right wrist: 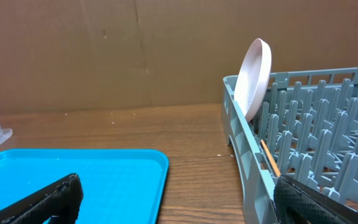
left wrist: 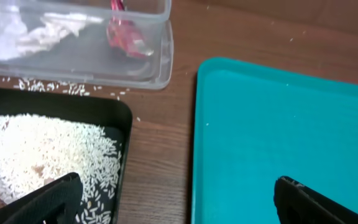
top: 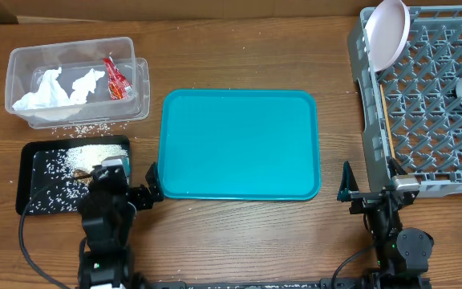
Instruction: Sort waste into correct bins and load items into the dishwasher
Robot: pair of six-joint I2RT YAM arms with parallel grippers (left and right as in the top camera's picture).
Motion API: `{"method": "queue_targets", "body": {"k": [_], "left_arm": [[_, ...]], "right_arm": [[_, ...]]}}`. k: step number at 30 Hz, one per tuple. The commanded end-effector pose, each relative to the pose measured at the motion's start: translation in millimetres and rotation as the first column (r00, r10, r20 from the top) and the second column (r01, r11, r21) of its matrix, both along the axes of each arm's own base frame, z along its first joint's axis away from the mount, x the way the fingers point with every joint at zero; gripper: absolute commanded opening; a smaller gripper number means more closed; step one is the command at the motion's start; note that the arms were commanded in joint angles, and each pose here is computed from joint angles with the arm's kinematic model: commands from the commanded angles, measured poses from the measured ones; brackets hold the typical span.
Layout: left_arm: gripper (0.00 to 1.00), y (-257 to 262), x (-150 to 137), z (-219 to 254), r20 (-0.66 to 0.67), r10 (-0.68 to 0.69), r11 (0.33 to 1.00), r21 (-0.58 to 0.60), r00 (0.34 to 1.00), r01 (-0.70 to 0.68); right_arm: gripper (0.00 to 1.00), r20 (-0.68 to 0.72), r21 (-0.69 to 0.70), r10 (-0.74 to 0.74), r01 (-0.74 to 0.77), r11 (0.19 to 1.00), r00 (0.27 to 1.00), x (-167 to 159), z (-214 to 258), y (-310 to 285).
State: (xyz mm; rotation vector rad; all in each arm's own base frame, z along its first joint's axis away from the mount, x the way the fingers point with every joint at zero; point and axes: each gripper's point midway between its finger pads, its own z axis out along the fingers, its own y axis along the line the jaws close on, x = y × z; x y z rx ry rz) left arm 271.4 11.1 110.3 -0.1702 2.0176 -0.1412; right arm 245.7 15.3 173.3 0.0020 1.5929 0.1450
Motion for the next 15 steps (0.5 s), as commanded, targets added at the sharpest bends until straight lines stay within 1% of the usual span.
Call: {"method": "queue_targets", "body": {"k": [1, 3, 7, 10, 11, 15], "left_arm": [[1.00, -15, -6, 4, 0.060, -0.064, 0.998, 0.024, 0.996, 0.062], [1.00, -19, -8, 4, 0.081, -0.078, 0.996, 0.045, 0.994, 0.075], [1.00, -20, -15, 0, 0.129, -0.062, 0.996, 0.076, 0.990, 0.052], [1.00, -22, -18, -3, 0.164, -0.069, 0.995, 0.079, 0.984, 0.057], [1.00, -22, -21, -4, 0.158, -0.069, 0.995, 0.079, 0.985, 0.057], [1.00, -20, -22, 8, 0.210, -0.059, 0.995, 0.088, 0.976, 0.041]], "right_arm": [[1.00, 0.002, 0.001, -0.004, 0.004, 1.000, 1.000, 0, -2, 0], [1.00, 0.002, 0.001, -0.004, 0.004, 1.000, 1.000, 0, -2, 0], [1.00, 0.002, 0.001, -0.004, 0.004, 1.000, 1.000, 0, -2, 0], [1.00, 0.002, 0.001, -0.004, 0.004, 1.000, 1.000, 0, -2, 0], [1.00, 0.002, 0.001, -0.004, 0.004, 1.000, 1.000, 0, -2, 0], [1.00, 0.002, 0.001, -0.004, 0.004, 1.000, 1.000, 0, -2, 0]]}}
